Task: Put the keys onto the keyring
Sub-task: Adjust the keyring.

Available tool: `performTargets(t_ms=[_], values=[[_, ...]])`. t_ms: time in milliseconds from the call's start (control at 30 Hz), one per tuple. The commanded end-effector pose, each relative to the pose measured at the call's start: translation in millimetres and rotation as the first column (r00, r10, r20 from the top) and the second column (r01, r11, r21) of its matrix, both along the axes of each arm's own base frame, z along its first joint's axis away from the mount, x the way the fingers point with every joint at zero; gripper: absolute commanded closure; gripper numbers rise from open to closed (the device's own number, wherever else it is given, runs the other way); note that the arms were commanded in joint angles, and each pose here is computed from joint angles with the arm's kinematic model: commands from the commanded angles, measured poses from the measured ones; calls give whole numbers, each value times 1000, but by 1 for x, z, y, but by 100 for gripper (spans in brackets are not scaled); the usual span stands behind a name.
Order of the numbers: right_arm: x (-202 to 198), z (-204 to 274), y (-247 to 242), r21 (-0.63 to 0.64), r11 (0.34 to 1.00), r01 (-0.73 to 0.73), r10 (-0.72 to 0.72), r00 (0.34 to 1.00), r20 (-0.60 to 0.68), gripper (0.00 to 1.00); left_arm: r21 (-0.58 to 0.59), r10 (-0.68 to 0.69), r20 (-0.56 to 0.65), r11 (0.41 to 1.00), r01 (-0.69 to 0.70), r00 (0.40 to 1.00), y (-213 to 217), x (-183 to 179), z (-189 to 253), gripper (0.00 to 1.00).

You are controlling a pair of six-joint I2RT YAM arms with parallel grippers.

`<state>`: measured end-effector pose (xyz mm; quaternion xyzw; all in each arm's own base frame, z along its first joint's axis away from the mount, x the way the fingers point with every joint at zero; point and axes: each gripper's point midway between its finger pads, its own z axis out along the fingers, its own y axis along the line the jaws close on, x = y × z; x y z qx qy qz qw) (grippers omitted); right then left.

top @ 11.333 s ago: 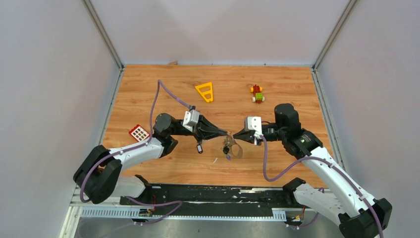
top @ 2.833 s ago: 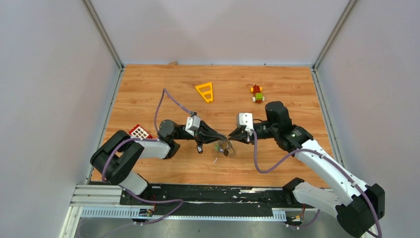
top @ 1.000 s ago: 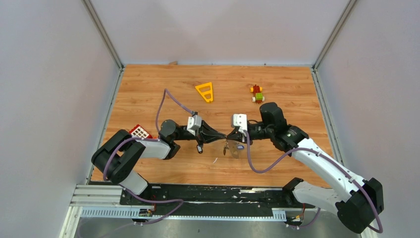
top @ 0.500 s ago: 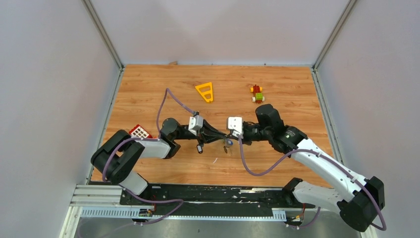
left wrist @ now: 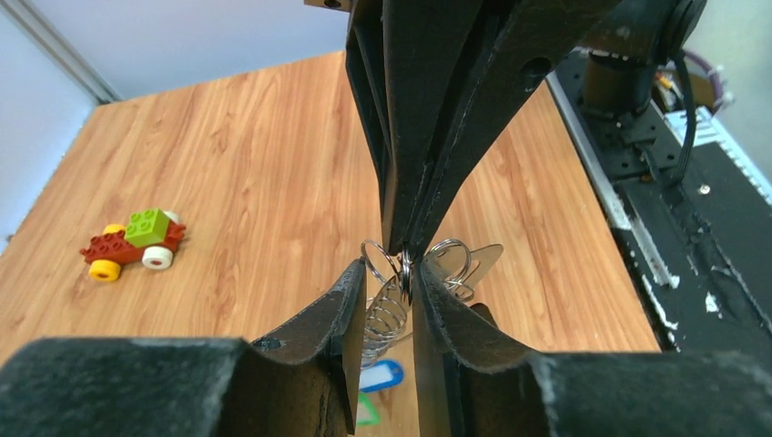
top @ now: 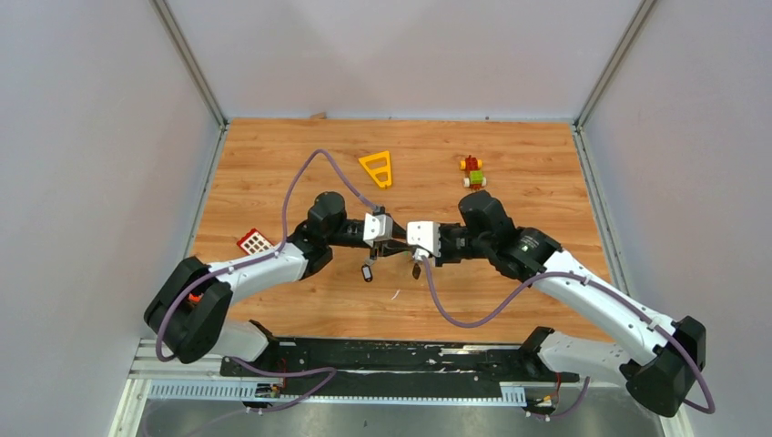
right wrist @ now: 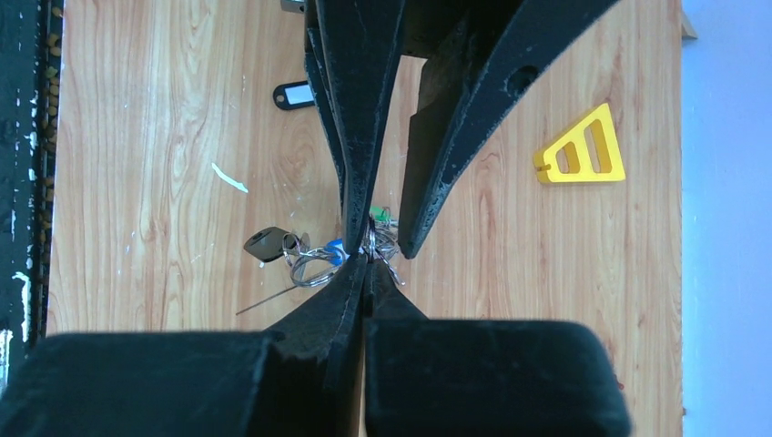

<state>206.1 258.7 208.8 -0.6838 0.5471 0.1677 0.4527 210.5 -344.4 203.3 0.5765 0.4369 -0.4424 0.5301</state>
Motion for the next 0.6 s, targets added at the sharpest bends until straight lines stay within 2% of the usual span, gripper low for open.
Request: performTargets(t_ms=[0, 333, 567], values=[[2, 24, 9, 2, 1000, -23, 22, 997, 68, 100, 76, 41, 108, 996, -49, 993, 7, 11, 2, 68], [6, 19, 11, -75, 997, -3, 9, 996, 85, 100, 93, 65, 144, 993, -79, 987, 12, 13, 10, 75], [7, 17, 11, -91, 996, 7, -1, 997, 75, 100, 56, 49, 176, 997, -59, 983, 13, 8, 16, 71]])
